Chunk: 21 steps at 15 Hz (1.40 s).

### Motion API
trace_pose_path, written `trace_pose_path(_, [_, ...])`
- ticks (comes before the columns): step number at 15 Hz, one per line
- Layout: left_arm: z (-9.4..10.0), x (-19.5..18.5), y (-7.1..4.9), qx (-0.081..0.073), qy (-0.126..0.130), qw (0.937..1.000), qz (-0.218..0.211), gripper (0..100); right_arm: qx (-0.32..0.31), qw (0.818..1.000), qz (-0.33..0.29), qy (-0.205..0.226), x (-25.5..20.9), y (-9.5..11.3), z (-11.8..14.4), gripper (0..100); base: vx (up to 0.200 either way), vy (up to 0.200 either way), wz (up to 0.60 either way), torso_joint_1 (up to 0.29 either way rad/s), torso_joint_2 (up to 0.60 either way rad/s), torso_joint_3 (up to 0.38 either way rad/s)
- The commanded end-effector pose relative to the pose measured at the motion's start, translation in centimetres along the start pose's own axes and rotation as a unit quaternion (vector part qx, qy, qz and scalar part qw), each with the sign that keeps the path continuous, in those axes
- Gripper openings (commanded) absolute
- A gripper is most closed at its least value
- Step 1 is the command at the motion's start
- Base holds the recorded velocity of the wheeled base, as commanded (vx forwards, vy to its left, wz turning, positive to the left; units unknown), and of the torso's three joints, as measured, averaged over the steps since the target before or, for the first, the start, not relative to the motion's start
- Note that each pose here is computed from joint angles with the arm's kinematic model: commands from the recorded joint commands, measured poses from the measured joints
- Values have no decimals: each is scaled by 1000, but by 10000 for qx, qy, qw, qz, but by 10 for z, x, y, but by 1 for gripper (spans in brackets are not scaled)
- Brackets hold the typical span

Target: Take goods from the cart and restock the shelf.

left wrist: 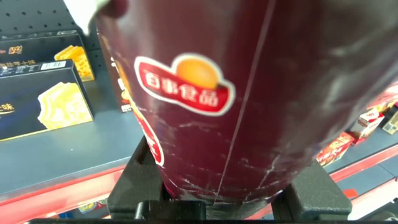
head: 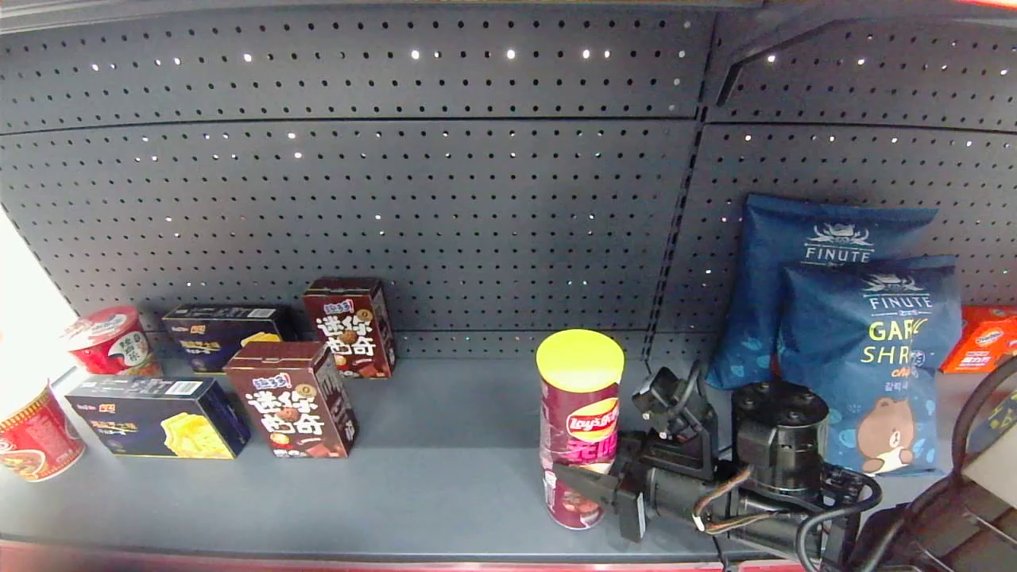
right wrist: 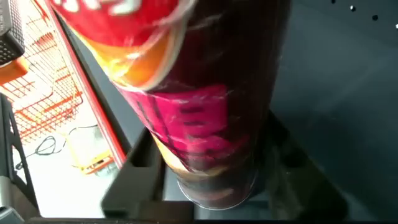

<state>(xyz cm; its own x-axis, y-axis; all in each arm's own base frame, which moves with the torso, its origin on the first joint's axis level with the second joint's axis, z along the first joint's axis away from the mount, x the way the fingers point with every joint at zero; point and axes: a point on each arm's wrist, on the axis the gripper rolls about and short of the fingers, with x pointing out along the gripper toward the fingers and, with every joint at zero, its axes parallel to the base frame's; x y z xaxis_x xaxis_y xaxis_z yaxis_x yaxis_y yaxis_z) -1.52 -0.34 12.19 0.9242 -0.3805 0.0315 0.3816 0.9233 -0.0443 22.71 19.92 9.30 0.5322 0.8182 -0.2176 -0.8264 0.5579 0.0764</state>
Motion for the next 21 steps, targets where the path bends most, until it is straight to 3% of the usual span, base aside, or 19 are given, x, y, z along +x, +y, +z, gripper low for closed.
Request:
trace_pose_path(1, [-1, 0, 0, -9, 9, 10000, 4, 0, 27, 9999, -4, 102, 1, 0, -5, 100, 0, 0, 0, 0, 0, 0])
trace_pose_path(4, [-6, -5, -1, -54, 217, 9997, 8, 0, 10, 9999, -4, 102, -10, 4, -4, 100, 0, 0, 0, 0, 0, 0])
trace_pose_path(9, [-9, -10, -2, -39, 157, 9999, 12, 0, 10, 9998, 85, 175, -35, 16, -6, 100, 0, 0, 0, 0, 0, 0])
trace_pose_path(15, [-8, -10, -2, -35, 142, 9999, 19, 0, -63, 9992, 345, 167, -33, 30, -5, 100, 0, 0, 0, 0, 0, 0])
trace_pose_path(20, [-6, -10, -2, -28, 112, 9999, 18, 0, 51, 9993, -33, 361, -43, 19, -14, 100, 0, 0, 0, 0, 0, 0])
trace_pose_path(21, [6, -13, -4, 25, -65, 10000, 1, 0, 58, 9994, -166, 306, -50, 13, -11, 100, 0, 0, 0, 0, 0, 0])
